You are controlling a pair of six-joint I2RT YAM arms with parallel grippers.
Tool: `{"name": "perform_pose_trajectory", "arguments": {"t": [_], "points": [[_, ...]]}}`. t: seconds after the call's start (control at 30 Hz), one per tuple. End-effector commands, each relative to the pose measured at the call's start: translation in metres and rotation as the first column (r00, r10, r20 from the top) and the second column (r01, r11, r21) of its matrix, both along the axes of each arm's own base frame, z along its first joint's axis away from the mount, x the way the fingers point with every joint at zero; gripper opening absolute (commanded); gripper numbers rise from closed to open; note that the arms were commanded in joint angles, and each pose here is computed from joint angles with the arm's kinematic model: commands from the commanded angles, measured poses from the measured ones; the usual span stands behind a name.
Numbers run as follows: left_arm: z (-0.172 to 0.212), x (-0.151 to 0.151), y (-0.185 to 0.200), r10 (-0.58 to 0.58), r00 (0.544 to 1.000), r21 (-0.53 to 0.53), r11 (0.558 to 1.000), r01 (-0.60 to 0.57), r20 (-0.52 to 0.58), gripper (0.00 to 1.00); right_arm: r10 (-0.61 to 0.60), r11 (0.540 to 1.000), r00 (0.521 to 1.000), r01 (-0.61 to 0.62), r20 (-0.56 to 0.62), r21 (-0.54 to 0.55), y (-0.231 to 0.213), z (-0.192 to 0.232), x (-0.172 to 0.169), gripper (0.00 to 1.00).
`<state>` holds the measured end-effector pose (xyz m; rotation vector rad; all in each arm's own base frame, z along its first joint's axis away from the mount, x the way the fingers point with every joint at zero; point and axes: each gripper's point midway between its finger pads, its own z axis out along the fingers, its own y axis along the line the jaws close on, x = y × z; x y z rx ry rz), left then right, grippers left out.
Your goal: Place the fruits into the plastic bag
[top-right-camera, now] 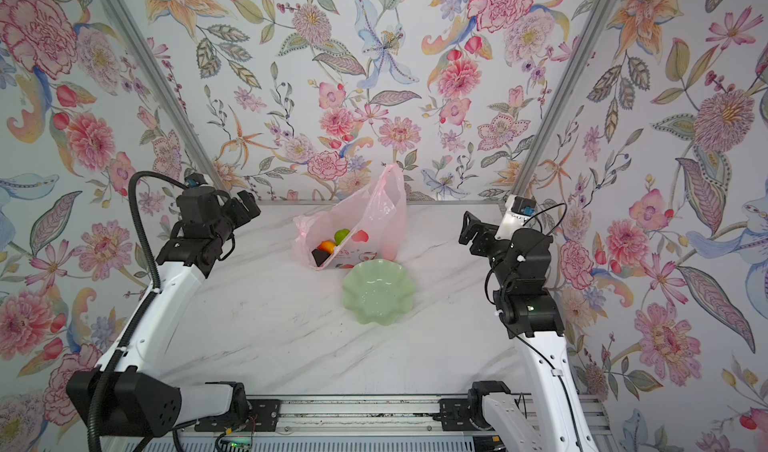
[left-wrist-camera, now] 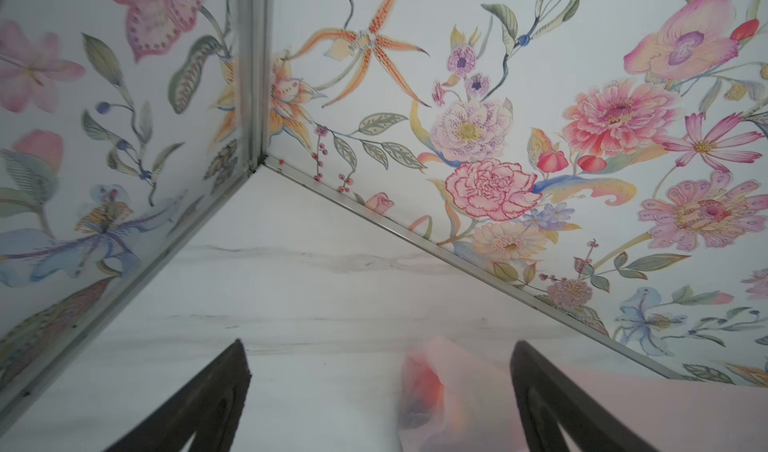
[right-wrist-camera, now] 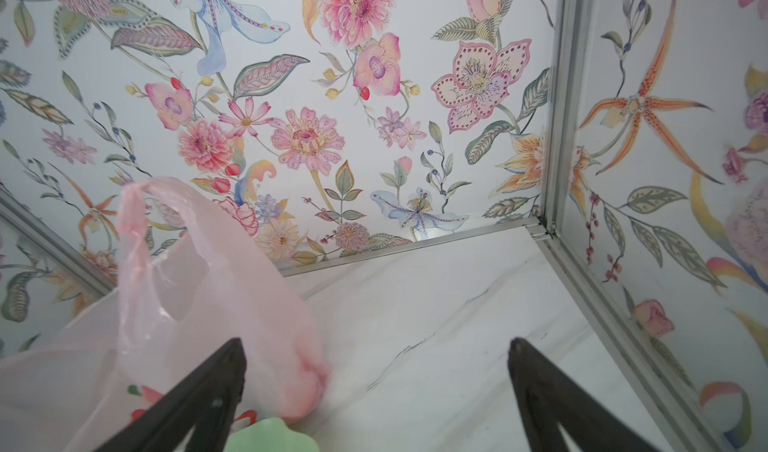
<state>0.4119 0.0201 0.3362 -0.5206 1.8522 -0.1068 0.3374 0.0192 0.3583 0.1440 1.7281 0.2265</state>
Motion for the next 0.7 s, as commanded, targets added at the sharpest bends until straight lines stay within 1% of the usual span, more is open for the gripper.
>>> {"name": "perform_pose_trajectory", "arguments": {"t": [0.0,0.07,0.2,0.27,0.33,0.4,0.53,0.67], "points": [[-0.019,-0.019,0.032,0.127,0.992,0.168,0.978,-0.126,0.006,0.99,0.038,0.990,0.997,-0.029,0.062,-0.136,-0.005,-0.028,0.018,0.99],[-0.037,-0.031,0.035,0.125,0.992,0.221,0.967,-0.127,0.021,0.99,0.038,0.989,0.998,-0.032,0.042,-0.143,-0.011,-0.061,0.024,0.99],[-0.060,-0.054,0.041,0.139,0.983,0.255,0.953,-0.165,0.119,0.99,0.046,0.991,0.997,-0.053,-0.061,-0.122,-0.021,-0.130,0.035,0.99],[-0.069,-0.069,0.047,0.168,0.970,0.262,0.942,-0.210,0.176,0.99,0.065,0.991,0.993,-0.076,-0.103,-0.108,-0.019,-0.158,0.038,0.99],[-0.074,-0.079,0.050,0.178,0.960,0.277,0.932,-0.235,0.215,0.99,0.086,0.989,0.989,-0.099,-0.117,-0.106,-0.015,-0.180,0.040,0.99],[-0.086,-0.086,0.051,0.169,0.961,0.317,0.919,-0.233,0.218,0.99,0.084,0.989,0.987,-0.100,-0.137,-0.110,-0.016,-0.202,0.041,0.99],[-0.104,-0.091,0.052,0.165,0.965,0.365,0.902,-0.231,0.204,0.99,0.059,0.987,0.988,-0.079,-0.139,-0.142,-0.022,-0.229,0.042,0.99],[-0.119,-0.088,0.049,0.135,0.972,0.405,0.891,-0.204,0.193,0.99,0.072,0.985,0.990,-0.089,-0.118,-0.148,-0.021,-0.237,0.044,0.99]]}}
